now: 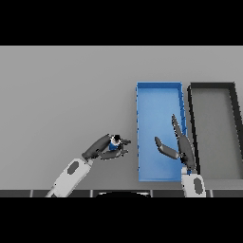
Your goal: Pick up the blue pipe and place it into the blue bin.
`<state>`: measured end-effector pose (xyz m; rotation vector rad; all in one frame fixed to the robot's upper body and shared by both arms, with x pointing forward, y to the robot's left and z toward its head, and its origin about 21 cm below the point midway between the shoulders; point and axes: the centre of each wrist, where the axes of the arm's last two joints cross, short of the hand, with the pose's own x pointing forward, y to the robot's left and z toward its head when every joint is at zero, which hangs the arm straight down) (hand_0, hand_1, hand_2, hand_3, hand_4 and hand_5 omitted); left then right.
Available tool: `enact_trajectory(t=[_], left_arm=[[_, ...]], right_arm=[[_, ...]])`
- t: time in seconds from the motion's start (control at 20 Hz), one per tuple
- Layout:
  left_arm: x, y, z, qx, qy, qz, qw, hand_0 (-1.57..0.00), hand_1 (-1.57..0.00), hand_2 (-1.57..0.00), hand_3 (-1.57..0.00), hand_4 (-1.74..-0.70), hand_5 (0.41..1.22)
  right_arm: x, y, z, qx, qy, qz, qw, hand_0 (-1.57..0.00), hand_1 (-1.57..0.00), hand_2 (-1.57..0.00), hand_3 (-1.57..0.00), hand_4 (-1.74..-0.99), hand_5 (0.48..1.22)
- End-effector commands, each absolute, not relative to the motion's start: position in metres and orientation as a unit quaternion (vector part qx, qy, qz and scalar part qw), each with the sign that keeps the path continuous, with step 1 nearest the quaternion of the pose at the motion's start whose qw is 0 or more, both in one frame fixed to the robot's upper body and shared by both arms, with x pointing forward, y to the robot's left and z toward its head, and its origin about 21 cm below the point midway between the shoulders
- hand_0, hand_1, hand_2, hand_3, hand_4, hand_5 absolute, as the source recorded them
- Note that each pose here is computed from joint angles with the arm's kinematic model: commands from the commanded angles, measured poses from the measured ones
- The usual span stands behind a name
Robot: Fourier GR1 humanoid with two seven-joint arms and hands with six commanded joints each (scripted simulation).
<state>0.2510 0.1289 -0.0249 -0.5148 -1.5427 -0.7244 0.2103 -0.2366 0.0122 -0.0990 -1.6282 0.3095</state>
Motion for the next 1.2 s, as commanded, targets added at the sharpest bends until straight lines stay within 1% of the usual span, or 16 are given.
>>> enact_trajectory(t=[0.0, 0.15, 0.3, 0.4, 0.45, 0.5, 0.6, 0.75, 0.9, 1.0, 1.05, 1.1, 1.15], left_arm=[[0.249, 0.126, -0.021, -0.225, -0.681, -0.311, 0.624, -1.43, -1.45, -1.46, -1.38, -1.69, 1.172], [0.253, 0.119, -0.001, -0.238, -0.708, -0.289, 0.598, -1.5, -1.51, -1.51, -1.44, -1.72, 1.196], [0.255, 0.108, 0.018, -0.255, -0.723, -0.289, 0.573, -1.53, -1.54, -1.54, -1.46, -1.73, 1.208], [0.252, 0.099, 0.03, -0.262, -0.722, -0.298, 0.567, -1.55, -1.55, -1.55, -1.48, -1.73, 1.213], [0.252, 0.1, 0.034, -0.259, -0.722, -0.3, 0.567, -1.55, -1.55, -1.56, -1.48, -1.73, 1.214], [0.253, 0.098, 0.039, -0.258, -0.72, -0.305, 0.567, -1.56, -1.56, -1.56, -1.49, -1.74, 1.216], [0.248, 0.104, 0.041, -0.257, -0.718, -0.311, 0.568, -1.56, -1.56, -1.56, -1.49, -1.74, 1.218], [0.246, 0.098, 0.044, -0.252, -0.713, -0.323, 0.569, -1.57, -1.57, -1.57, -1.5, -1.74, 1.219], [0.247, 0.095, 0.045, -0.245, -0.706, -0.329, 0.578, -1.57, -1.57, -1.57, -1.5, -1.74, 1.219], [0.249, 0.099, 0.042, -0.241, -0.706, -0.327, 0.579, -1.57, -1.57, -1.57, -1.49, -1.74, 1.219], [0.249, 0.099, 0.042, -0.243, -0.707, -0.329, 0.577, -1.57, -1.57, -1.57, -1.5, -1.74, 1.22], [0.248, 0.1, 0.042, -0.244, -0.708, -0.328, 0.576, -1.57, -1.57, -1.57, -1.5, -1.74, 1.22], [0.25, 0.1, 0.045, -0.244, -0.709, -0.325, 0.576, -1.57, -1.57, -1.57, -1.5, -1.74, 1.22]], right_arm=[[0.209, -0.237, 0.012, -0.047, -0.724, 0.14, 0.673, 0.0, 0.0, 0.0, 0.0, -1.189, 0.601], [0.209, -0.239, 0.015, -0.051, -0.725, 0.141, 0.672, 0.0, 0.0, 0.0, 0.0, -1.187, 0.605], [0.208, -0.243, 0.015, -0.057, -0.727, 0.144, 0.668, 0.0, 0.0, 0.0, 0.0, -1.172, 0.603], [0.207, -0.245, 0.01, -0.059, -0.723, 0.141, 0.673, 0.0, 0.0, 0.0, 0.0, -1.157, 0.6], [0.207, -0.247, 0.015, -0.058, -0.729, 0.142, 0.667, 0.0, 0.0, 0.0, 0.0, -1.149, 0.599], [0.211, -0.245, 0.013, -0.06, -0.726, 0.144, 0.67, 0.0, 0.0, 0.0, 0.0, -1.144, 0.601], [0.208, -0.247, 0.013, -0.062, -0.734, 0.144, 0.661, 0.0, 0.0, 0.0, 0.0, -1.136, 0.604], [0.214, -0.244, 0.014, -0.056, -0.732, 0.152, 0.662, 0.0, 0.0, 0.0, 0.0, -1.127, 0.605], [0.225, -0.246, 0.02, -0.037, -0.724, 0.166, 0.668, 0.0, 0.0, 0.0, 0.0, -1.178, 0.605], [0.229, -0.248, 0.023, -0.023, -0.721, 0.173, 0.67, 0.0, 0.0, 0.0, 0.0, -1.176, 0.605], [0.23, -0.248, 0.026, 0.001, -0.731, 0.173, 0.66, 0.0, 0.0, 0.0, 0.0, -1.186, 0.615], [0.234, -0.253, 0.031, 0.03, -0.741, 0.168, 0.65, 0.0, 0.0, 0.0, 0.0, -1.196, 0.622], [0.237, -0.255, 0.042, 0.078, -0.751, 0.16, 0.636, 0.0, 0.0, 0.0, 0.0, -1.195, 0.608]])
